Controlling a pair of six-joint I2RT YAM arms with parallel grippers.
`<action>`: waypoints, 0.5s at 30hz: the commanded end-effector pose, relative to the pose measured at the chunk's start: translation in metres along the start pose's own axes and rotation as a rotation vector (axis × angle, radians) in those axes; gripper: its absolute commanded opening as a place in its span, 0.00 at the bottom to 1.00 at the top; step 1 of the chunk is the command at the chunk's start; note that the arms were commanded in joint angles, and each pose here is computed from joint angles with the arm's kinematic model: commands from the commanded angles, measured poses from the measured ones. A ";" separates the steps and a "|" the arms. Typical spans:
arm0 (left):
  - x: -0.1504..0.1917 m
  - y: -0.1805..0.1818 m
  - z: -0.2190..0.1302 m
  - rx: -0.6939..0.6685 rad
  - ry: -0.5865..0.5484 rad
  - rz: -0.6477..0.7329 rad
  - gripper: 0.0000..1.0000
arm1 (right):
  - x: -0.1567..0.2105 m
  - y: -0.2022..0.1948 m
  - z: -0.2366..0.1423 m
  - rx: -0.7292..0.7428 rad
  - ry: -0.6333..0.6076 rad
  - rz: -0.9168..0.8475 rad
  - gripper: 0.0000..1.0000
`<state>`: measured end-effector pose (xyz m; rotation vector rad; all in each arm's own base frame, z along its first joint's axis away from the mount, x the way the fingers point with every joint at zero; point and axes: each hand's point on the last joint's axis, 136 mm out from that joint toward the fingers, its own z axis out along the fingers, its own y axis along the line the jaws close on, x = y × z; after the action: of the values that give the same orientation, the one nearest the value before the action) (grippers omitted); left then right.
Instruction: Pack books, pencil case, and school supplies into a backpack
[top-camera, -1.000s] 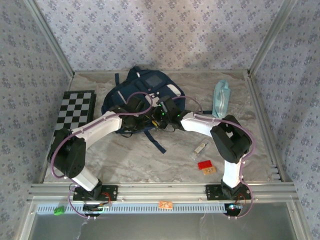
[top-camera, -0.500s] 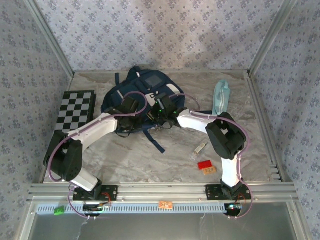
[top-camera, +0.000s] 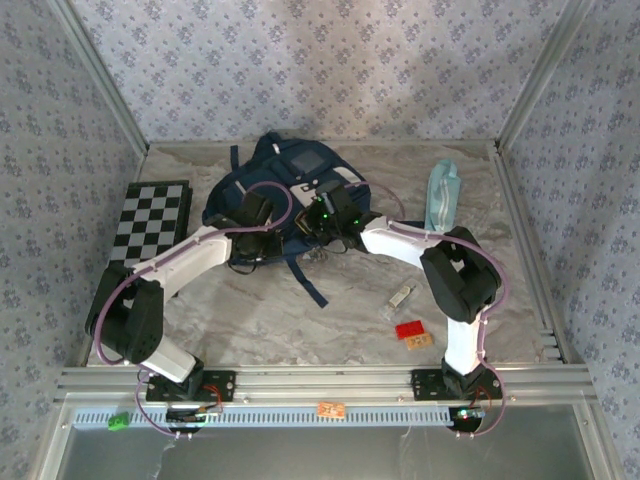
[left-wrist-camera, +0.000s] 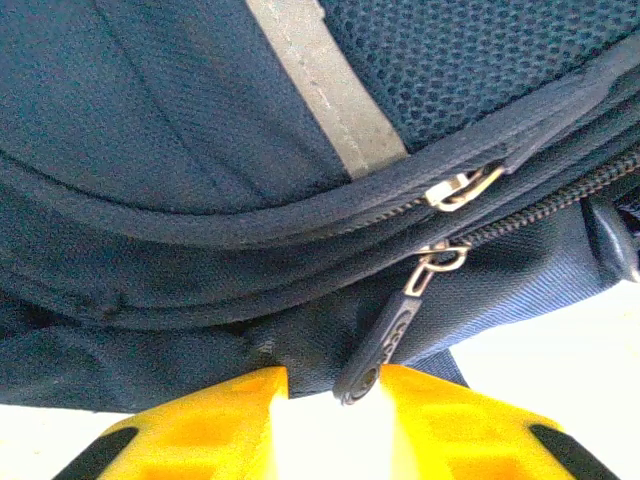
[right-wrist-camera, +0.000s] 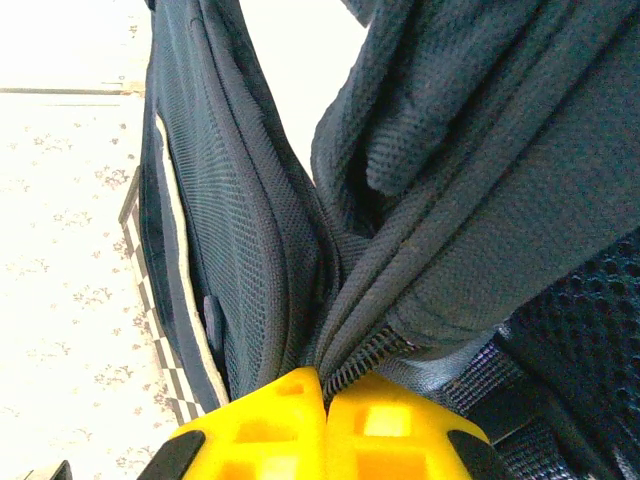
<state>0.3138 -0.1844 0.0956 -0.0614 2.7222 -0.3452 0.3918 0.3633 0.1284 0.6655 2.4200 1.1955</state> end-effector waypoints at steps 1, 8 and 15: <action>-0.012 0.000 -0.003 -0.014 -0.029 0.038 0.33 | -0.018 0.043 -0.021 -0.128 -0.072 -0.038 0.00; -0.030 -0.018 -0.009 0.059 -0.089 0.102 0.36 | -0.017 0.048 -0.024 -0.134 -0.066 -0.058 0.00; -0.039 -0.014 -0.004 0.022 -0.098 0.091 0.36 | -0.016 0.046 -0.022 -0.128 -0.061 -0.063 0.00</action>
<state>0.3342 -0.1947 0.1130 0.0514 2.6404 -0.3619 0.3925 0.3638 0.1305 0.6425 2.4139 1.1964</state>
